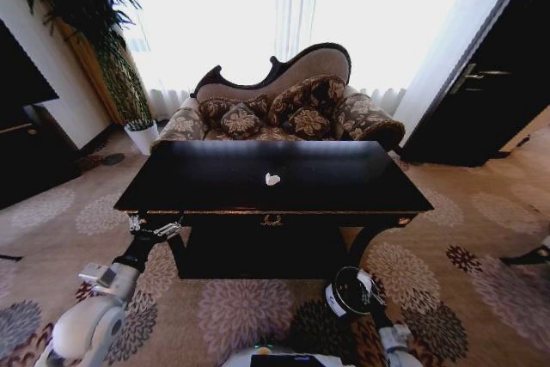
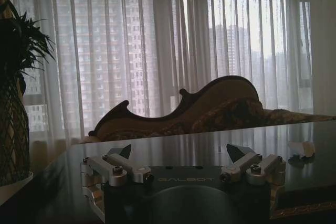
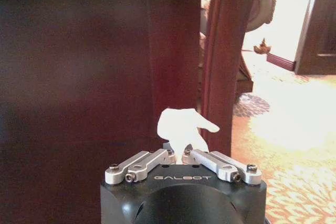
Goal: Move to the front of the table and place the trash on the table into the trash bin.
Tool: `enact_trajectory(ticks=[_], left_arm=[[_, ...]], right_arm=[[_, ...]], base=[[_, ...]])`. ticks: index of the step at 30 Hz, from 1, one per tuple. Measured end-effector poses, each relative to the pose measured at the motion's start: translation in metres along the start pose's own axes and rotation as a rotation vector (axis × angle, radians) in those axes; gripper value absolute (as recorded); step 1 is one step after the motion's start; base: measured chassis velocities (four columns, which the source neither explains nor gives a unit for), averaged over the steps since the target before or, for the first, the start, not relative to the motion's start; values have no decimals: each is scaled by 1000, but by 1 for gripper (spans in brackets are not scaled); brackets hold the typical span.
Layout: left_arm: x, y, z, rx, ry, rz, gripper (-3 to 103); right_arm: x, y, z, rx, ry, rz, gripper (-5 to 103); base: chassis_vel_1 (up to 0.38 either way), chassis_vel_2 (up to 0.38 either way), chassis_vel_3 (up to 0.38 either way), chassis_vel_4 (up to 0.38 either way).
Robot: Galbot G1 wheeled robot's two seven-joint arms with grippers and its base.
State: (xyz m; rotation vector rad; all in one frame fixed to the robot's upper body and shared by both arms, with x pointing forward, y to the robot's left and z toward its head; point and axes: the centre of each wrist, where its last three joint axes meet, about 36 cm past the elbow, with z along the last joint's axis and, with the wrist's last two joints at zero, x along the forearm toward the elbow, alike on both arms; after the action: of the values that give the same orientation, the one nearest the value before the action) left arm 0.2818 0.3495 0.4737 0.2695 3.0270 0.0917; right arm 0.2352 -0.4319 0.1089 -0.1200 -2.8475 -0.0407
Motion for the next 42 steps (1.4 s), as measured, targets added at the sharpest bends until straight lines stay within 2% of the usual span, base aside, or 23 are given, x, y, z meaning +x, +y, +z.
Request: enact_trajectory(ticks=[7,8,11,14,17,26,27,28,30,33,36,37,39,41,42], left_arm=[[0,0,0,0,0,0,100],[0,0,0,0,0,0,100],[0,0,0,0,0,0,100],[0,0,0,0,0,0,100],[0,0,0,0,0,0,100],[0,0,0,0,0,0,100],[0,0,0,0,0,0,100],[0,0,0,0,0,0,100],[0,0,0,0,0,0,100],[0,0,0,0,0,0,100],[0,0,0,0,0,0,100],[0,0,0,0,0,0,100],[0,0,0,0,0,0,100],[0,0,0,0,0,0,100],[0,0,0,0,0,0,100]], right_arm=[[-27,-12,6,63,71,19,1],[-32,-12,5,60,85,26,1],[-53,-3,4,-4,160,71,1],[-67,-1,2,-24,197,97,1],[-75,-2,5,-24,249,121,1],[-85,-4,4,-8,286,124,1],[-84,-4,5,-7,291,123,-2],[-84,-4,5,-7,293,123,1],[-84,-4,6,-7,296,123,1],[-84,-4,6,-12,302,124,17],[-83,-4,6,-16,303,125,23],[-83,-4,6,-18,303,126,33],[-83,-4,6,-19,303,126,33],[-83,-4,6,-21,303,125,44],[-83,-4,6,-21,303,125,44]], base=[[0,0,0,0],[0,0,0,0],[0,0,0,0],[0,0,0,0],[0,0,0,0],[0,0,0,0],[0,0,0,0],[0,0,0,0],[0,0,0,0],[0,0,0,0],[0,0,0,0],[0,0,0,0],[0,0,0,0],[0,0,0,0],[0,0,0,0]])
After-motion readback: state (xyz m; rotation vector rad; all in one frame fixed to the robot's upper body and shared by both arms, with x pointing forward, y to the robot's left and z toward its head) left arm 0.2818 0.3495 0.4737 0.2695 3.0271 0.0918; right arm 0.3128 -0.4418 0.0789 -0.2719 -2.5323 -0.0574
